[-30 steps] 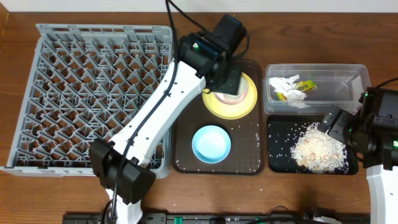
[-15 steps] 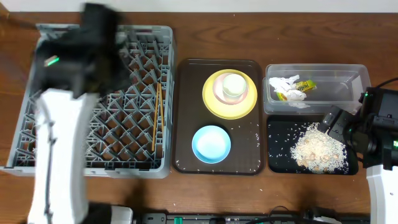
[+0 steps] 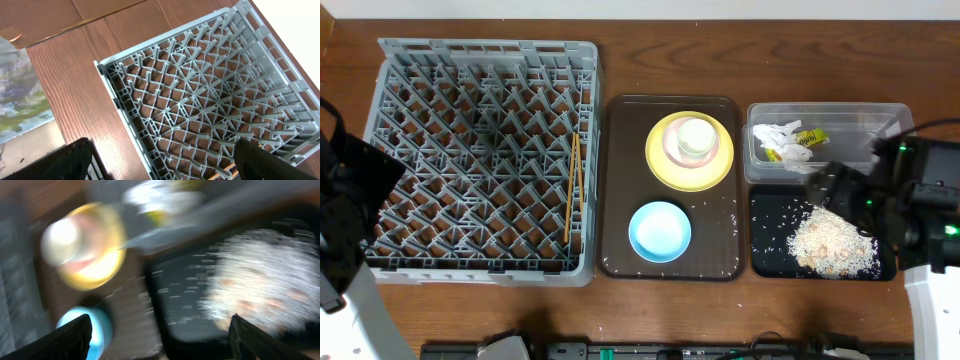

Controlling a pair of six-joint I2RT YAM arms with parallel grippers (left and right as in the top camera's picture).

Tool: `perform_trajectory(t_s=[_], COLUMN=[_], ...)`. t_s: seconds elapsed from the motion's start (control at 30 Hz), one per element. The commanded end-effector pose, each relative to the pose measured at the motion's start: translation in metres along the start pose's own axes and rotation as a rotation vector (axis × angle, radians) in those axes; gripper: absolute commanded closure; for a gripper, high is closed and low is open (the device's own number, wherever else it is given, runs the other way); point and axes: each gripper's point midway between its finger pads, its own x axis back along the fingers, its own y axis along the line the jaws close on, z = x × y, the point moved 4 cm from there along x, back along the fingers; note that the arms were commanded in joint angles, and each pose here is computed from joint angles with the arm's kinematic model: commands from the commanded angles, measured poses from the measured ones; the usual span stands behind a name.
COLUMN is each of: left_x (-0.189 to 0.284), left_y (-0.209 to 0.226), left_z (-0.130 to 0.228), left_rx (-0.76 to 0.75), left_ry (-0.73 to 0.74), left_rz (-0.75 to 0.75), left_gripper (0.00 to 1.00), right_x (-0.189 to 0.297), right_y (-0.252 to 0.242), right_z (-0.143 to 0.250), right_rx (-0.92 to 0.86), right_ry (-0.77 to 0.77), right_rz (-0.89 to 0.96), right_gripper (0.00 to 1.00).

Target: Sort waste into correct bins and load items into the dishwasher

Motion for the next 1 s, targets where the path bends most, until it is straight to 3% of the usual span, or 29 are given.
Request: perform_trajectory(t_s=[0.0,0.07,0.23,0.27,0.3,0.4,0.47,0.6,0.83,0.87,0.97], left_x=[0.001,0.001,0.001,0.001,0.001,0.001,0.001,0.001,0.001,0.001,0.001], left_y=[0.007,0.007,0.007,0.007,0.007,0.007,0.007,0.007,0.007,0.007,0.007], left_z=[0.006,0.006,0.006,0.006,0.006,0.006,0.006,0.006,0.006,0.006,0.006], left_rx=[0.006,0.006,0.006,0.006,0.006,0.006,0.006,0.006,0.006,0.006,0.006], left_ry=[0.032,0.032,0.032,0.032,0.032,0.032,0.032,0.032,0.032,0.032,0.032], left_rz=[-0.03,-0.03,-0.03,-0.03,-0.03,-0.03,-0.03,-0.03,-0.03,-0.03,-0.03], left_gripper=[0.08,0.08,0.08,0.08,0.08,0.08,0.08,0.08,0.08,0.08,0.08], right_x=[-0.012,-0.03,-0.067,-0.074,-0.078,-0.089,-0.097,-0.125,-0.165,-0.17,-0.177], right_y=[0.068,0.1,0.154,0.163,0.168,0.188,0.197,0.197,0.18,0.177,0.172], right_z=[0.041,0.074,0.132,0.145,0.155,0.183,0.198,0.221,0.252,0.256,0.26], right_rx=[0.338,0.533,0.834,0.884,0.913,1.0,1.038,1.107,1.216,1.225,1.231], right_ry=[0.174,0.254,0.285,0.293,0.307,0.325,0.329,0.345,0.445,0.46,0.481], right_rz=[-0.249,-0.236,-0.209,-0.21,-0.218,-0.266,-0.284,-0.212,-0.126,-0.111,-0.091], right_gripper=[0.23,0.45,0.53,0.41,0.42,0.47,0.57,0.61,0.58,0.61,0.84])
